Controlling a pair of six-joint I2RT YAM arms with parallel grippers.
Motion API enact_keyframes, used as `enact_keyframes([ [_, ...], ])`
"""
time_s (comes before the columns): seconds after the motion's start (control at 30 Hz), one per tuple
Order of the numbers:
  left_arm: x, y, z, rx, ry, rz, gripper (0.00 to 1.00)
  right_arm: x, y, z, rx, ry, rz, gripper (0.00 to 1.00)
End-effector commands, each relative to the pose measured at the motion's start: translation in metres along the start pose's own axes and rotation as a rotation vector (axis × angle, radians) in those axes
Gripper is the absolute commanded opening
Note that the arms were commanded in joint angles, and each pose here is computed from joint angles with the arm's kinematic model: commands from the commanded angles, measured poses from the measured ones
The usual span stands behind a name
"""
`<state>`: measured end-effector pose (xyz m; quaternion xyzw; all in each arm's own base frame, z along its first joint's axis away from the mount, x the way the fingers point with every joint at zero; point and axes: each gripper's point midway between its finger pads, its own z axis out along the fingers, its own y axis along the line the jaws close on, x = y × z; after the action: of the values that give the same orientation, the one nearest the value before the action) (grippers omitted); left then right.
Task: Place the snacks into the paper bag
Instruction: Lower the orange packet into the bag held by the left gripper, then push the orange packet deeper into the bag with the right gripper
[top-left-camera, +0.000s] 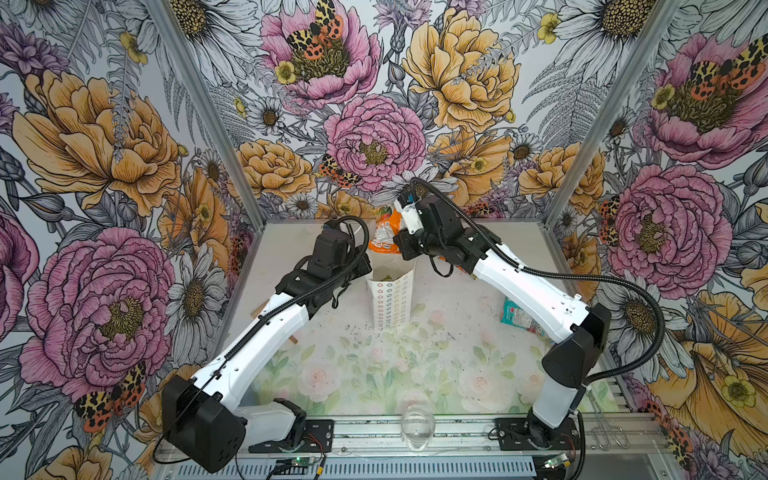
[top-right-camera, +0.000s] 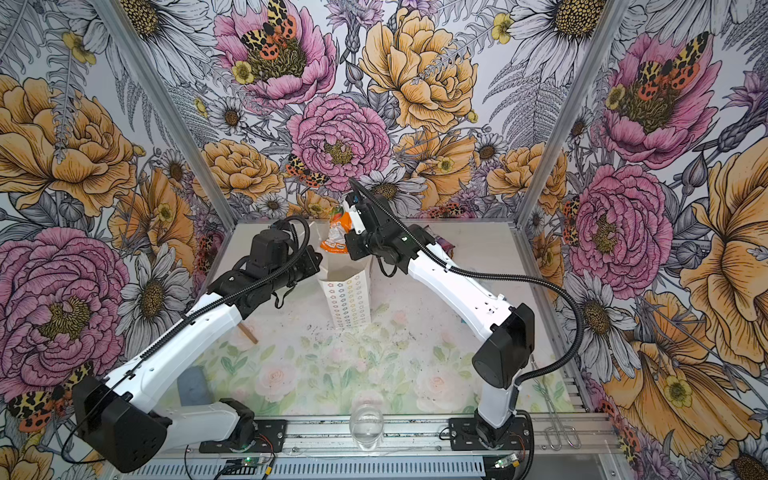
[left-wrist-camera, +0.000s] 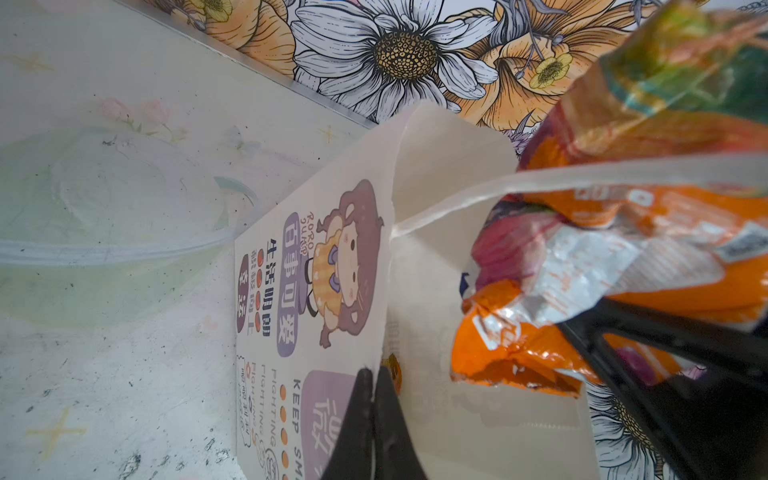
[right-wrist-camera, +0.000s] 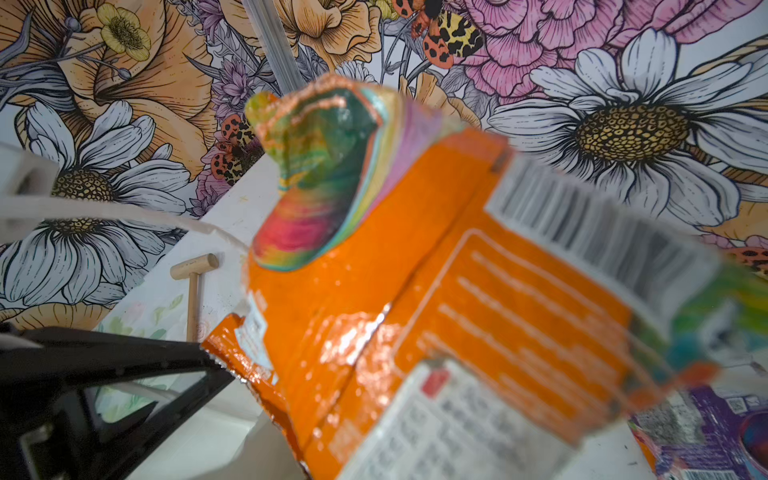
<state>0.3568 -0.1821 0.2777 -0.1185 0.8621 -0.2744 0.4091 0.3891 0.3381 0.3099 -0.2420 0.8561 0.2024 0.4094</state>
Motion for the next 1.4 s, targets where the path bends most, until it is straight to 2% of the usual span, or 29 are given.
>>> enact_keyframes([
  [0.0,-0.010,-0.017,-0.005,0.064,-0.035,0.005,0.00,-0.013,0.004,-0.003,-0.005,-0.060,-0.011,0.00],
  [0.83,-0.010,-0.019,-0.004,0.067,-0.034,0.004,0.00,0.016,0.003,0.008,0.016,0.011,-0.069,0.00],
  [1.37,-0.011,-0.020,-0.005,0.071,-0.035,0.006,0.00,0.028,0.000,0.021,0.035,0.057,-0.063,0.00],
])
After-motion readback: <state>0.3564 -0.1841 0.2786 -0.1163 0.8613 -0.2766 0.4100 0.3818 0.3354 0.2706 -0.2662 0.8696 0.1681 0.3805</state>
